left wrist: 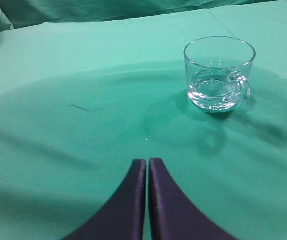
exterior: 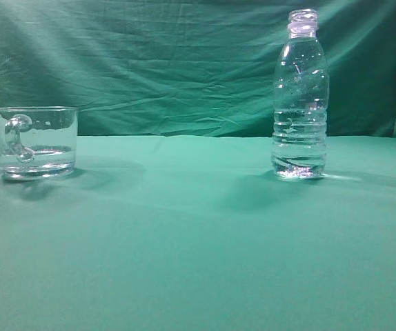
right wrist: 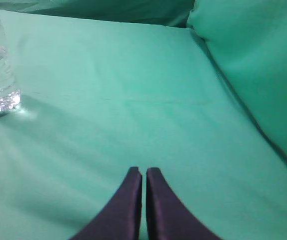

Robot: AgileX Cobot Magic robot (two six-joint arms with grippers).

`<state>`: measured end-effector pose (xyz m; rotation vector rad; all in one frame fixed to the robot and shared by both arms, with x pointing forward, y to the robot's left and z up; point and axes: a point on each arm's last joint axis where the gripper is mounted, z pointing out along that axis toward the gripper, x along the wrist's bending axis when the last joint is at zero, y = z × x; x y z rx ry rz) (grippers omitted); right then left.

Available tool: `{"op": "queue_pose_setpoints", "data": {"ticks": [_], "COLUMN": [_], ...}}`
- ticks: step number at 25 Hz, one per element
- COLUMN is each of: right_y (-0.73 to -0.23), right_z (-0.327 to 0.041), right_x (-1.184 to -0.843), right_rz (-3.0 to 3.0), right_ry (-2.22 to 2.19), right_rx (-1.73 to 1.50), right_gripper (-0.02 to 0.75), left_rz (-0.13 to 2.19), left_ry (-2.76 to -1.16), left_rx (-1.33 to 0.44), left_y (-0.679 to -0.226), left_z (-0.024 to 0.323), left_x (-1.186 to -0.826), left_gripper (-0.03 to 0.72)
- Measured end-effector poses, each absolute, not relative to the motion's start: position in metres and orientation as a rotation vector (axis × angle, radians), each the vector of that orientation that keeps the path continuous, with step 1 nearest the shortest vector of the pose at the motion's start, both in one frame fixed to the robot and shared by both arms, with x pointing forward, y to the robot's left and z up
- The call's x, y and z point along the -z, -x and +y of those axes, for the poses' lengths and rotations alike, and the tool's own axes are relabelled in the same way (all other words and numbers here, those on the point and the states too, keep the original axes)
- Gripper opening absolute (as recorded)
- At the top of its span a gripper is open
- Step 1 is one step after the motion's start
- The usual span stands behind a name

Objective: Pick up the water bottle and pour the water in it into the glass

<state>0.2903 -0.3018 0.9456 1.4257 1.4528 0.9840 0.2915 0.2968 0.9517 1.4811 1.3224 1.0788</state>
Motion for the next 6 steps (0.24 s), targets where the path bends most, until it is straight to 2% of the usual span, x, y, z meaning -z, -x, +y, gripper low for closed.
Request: {"op": "queue_pose_setpoints", "data": {"ticks": [6], "right_y": [-0.2903], "right_z": [-0.3018], "right_x": [-0.9456], "right_rz": [1.453], "right_ry": [-1.426], "right_rx": [-0.984], "right_gripper": [0.000], "left_rz": [1.322], "left_ry": [-1.481], "left_rx": [-1.079], "left_y": [-0.2915], "left_z": [0.2968], "left_x": [-0.9517], "left_gripper": [0.000]}}
